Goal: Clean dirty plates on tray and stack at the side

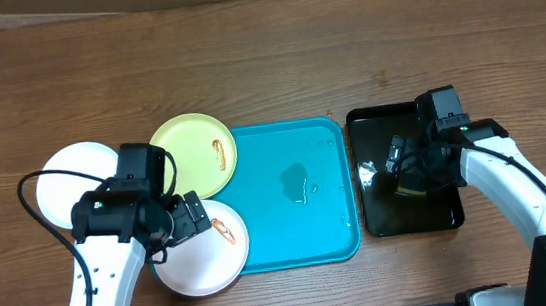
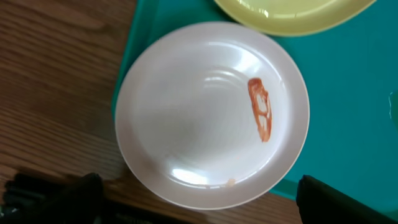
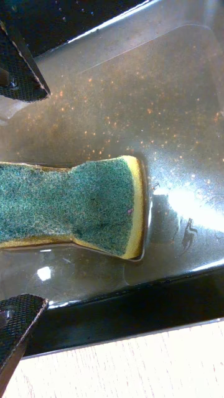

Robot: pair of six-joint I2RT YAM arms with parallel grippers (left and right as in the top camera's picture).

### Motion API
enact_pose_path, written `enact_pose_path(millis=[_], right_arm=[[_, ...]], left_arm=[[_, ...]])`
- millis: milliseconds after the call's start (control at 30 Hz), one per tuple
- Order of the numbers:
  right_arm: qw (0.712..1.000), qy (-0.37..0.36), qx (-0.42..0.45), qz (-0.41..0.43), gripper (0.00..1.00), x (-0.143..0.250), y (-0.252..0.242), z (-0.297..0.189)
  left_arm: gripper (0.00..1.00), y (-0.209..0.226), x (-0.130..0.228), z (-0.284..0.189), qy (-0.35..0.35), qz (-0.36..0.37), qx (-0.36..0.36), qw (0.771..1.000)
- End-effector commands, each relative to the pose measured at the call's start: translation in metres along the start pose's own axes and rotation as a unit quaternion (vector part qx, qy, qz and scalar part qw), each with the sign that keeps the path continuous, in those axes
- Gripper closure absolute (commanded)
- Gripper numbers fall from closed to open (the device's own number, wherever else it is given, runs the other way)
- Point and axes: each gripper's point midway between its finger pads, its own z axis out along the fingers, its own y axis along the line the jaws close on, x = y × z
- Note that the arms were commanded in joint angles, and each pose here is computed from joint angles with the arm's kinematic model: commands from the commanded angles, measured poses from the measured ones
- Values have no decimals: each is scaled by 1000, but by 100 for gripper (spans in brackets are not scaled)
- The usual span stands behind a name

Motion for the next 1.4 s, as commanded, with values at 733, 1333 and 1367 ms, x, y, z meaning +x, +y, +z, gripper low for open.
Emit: enact_pose_path(millis=[733, 1333, 1367], right_arm=[[1000, -5, 4, 3, 0, -2, -1, 0], [1000, -5, 4, 3, 0, -2, -1, 0], [1000, -5, 4, 3, 0, -2, -1, 0]], left_arm=[[4, 38, 26, 44, 17, -156, -92, 983], [26, 60, 5, 63, -5, -150, -90, 985], [26, 58, 5, 65, -1, -145, -86, 986]])
